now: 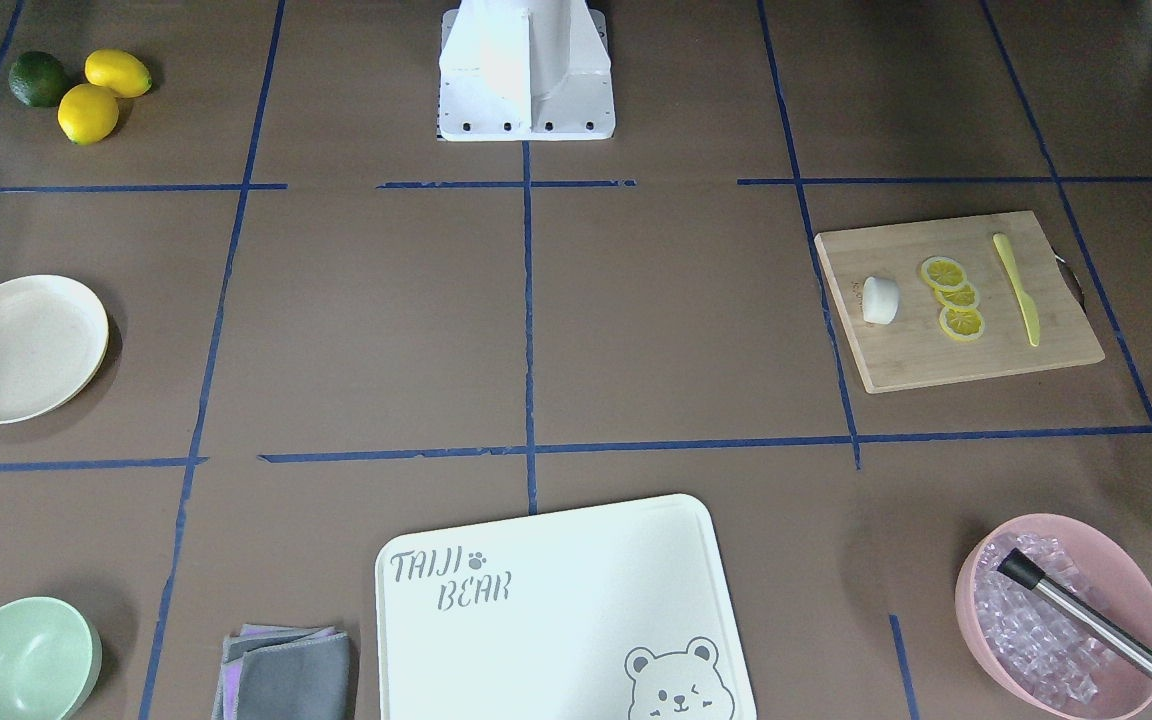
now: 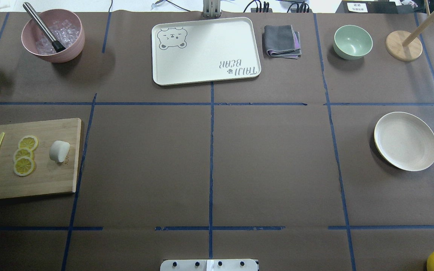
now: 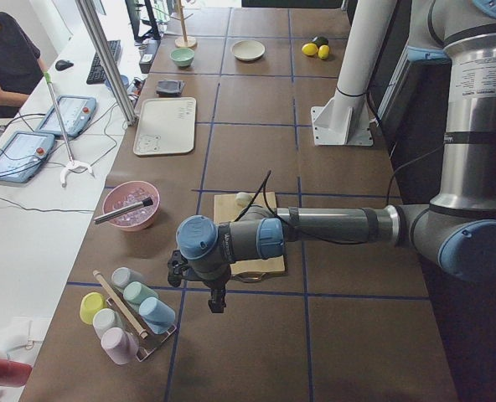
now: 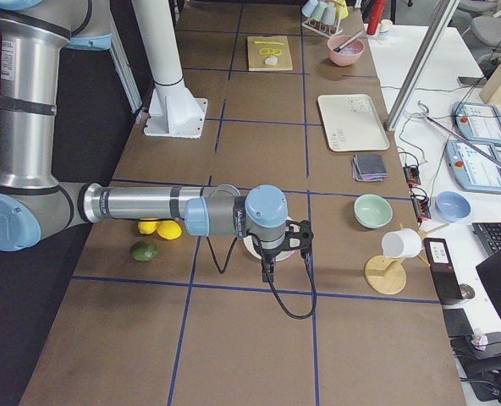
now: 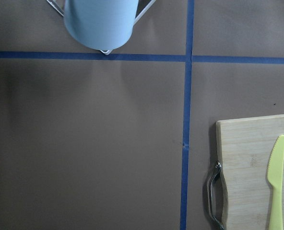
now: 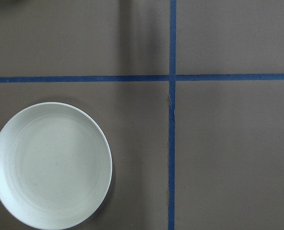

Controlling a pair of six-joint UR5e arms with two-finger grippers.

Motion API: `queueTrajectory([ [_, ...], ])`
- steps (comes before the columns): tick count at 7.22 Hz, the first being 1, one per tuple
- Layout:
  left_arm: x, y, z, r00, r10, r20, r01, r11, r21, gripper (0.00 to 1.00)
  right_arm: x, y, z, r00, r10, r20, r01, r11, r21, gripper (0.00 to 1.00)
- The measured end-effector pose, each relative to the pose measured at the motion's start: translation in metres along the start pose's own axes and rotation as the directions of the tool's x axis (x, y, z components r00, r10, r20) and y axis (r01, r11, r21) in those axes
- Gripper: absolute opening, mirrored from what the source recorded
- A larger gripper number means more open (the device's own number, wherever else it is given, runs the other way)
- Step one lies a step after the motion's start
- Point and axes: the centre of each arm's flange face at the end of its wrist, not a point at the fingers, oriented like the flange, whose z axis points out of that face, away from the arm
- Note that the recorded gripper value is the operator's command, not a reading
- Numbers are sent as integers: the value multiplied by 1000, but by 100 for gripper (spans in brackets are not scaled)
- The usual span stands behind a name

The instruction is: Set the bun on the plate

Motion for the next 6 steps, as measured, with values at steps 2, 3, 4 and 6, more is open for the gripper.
queueTrajectory([
  [2, 2, -1, 0, 1000, 5, -1, -5, 1000, 1, 100, 0, -1, 0, 1000, 5, 1, -5, 1000, 0, 100],
  [3, 3, -1, 0, 1000, 6, -1, -6, 1000, 1, 100, 0, -1, 0, 1000, 5, 2, -5, 1000, 2, 100],
  [4, 3, -1, 0, 1000, 7, -2, -7, 1000, 1, 100, -2, -3, 0, 1000, 1, 1, -1, 1000, 5, 100],
  [6, 3, -1, 0, 1000, 8, -3, -8, 1000, 1, 100, -8, -10, -3, 1000, -12, 6, 12, 1000, 13, 100],
])
